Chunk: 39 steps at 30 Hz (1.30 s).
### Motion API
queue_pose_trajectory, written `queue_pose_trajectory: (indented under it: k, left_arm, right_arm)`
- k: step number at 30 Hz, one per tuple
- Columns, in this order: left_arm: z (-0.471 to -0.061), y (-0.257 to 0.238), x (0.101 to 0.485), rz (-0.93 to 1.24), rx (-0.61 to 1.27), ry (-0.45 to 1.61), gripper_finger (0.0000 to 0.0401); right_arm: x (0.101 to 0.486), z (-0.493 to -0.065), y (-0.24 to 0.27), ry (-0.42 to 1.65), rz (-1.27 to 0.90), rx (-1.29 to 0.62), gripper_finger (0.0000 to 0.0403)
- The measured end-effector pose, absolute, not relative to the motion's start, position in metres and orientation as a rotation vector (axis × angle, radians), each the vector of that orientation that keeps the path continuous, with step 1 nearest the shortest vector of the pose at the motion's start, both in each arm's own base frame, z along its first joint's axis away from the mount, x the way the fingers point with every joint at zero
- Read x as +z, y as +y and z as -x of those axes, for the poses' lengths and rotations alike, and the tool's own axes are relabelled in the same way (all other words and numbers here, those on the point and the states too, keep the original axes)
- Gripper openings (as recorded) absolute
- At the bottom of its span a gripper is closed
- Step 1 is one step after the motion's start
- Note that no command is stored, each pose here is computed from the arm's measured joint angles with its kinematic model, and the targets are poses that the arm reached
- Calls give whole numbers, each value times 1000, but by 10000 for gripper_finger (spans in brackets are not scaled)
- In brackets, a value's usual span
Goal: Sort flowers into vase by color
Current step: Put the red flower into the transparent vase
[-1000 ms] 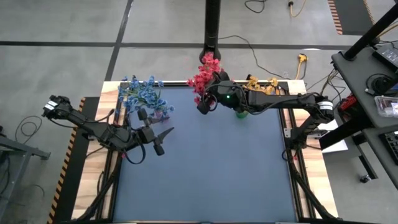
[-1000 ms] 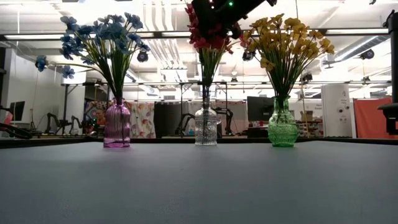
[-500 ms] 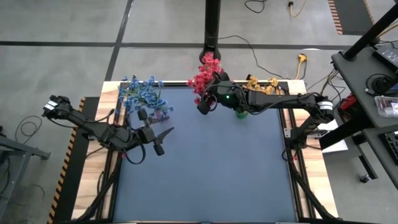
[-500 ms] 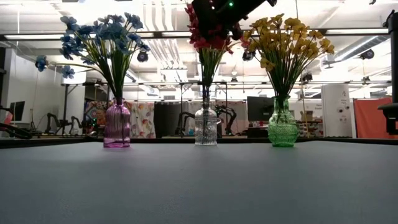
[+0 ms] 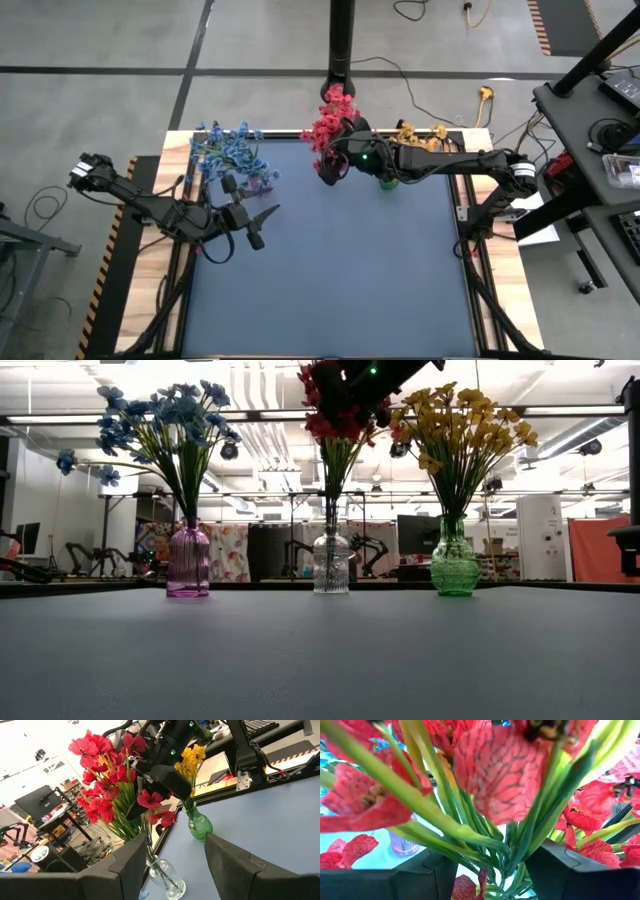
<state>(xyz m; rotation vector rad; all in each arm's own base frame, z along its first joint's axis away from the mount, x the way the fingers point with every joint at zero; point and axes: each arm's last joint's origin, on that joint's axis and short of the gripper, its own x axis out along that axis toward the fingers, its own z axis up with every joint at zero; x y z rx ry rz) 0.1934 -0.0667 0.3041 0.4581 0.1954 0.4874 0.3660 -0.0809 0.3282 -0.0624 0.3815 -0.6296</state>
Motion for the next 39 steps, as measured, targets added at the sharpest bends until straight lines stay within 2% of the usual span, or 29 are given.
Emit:
queue_pose_trajectory:
  k: [8,24,39]
  left_arm:
    - [-193,-67,304,-458,487,195,184]
    - [-193,-67,304,-459,487,196,184]
    - [-193,-67,304,-459,487,195,184]
  right_arm:
    - [327,-365,-81,402,78,-626,162]
    - [324,-366,-85,391,51,-643,39]
    - [317,-366,-101,403,-8,-681,33]
